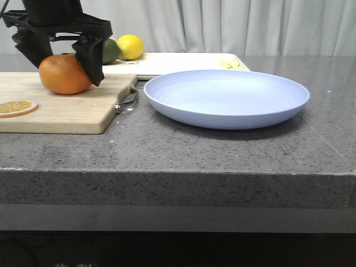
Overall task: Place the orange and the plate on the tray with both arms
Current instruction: 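Lower the left gripper over the orange on the cutting board and close, then lift the orange with the left gripper and lower it onto the blue plate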
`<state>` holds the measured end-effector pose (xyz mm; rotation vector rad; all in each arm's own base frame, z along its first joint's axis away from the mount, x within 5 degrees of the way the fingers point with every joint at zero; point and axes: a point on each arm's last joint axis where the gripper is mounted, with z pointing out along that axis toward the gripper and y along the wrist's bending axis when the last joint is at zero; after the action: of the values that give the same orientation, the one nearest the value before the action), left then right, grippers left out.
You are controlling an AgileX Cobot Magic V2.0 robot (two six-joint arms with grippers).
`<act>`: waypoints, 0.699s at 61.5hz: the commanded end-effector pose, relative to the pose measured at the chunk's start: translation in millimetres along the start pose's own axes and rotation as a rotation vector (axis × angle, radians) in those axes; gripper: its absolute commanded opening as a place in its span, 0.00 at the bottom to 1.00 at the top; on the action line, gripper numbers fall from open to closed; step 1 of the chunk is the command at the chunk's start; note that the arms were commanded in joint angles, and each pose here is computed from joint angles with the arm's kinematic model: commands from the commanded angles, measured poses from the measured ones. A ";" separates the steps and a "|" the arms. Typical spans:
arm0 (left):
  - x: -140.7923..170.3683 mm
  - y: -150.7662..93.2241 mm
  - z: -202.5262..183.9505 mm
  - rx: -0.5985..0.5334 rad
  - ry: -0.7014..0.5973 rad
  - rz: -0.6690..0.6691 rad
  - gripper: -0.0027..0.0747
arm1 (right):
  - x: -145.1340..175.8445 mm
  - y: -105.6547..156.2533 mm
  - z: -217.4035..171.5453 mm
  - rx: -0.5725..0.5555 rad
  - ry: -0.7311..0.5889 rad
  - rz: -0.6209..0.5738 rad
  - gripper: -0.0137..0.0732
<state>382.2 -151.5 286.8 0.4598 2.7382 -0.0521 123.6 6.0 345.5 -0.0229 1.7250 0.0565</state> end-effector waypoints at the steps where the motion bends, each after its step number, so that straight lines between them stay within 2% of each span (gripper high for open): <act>1: 3.0 -4.1 -15.6 0.028 0.013 -0.008 0.76 | -20.4 0.2 -2.8 0.000 -0.122 -0.005 0.90; 15: 4.3 -4.1 -16.1 0.028 0.029 -0.009 0.75 | -20.4 0.2 -2.8 0.000 -0.122 -0.005 0.90; 24: 0.5 -4.0 -23.5 0.029 0.016 -0.010 0.66 | -20.4 0.2 -2.8 0.000 -0.122 -0.005 0.90; 34: -11.5 -3.5 -48.1 0.033 -0.043 -0.010 0.61 | -20.4 0.2 -2.8 0.000 -0.122 -0.005 0.90; 43: -25.4 -18.8 -79.9 0.082 -0.155 0.033 0.61 | -20.4 0.2 -2.8 0.000 -0.122 -0.005 0.90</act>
<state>385.3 -160.9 318.2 0.4704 2.7475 -0.1008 123.6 6.0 345.5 -0.0229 1.7250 0.0565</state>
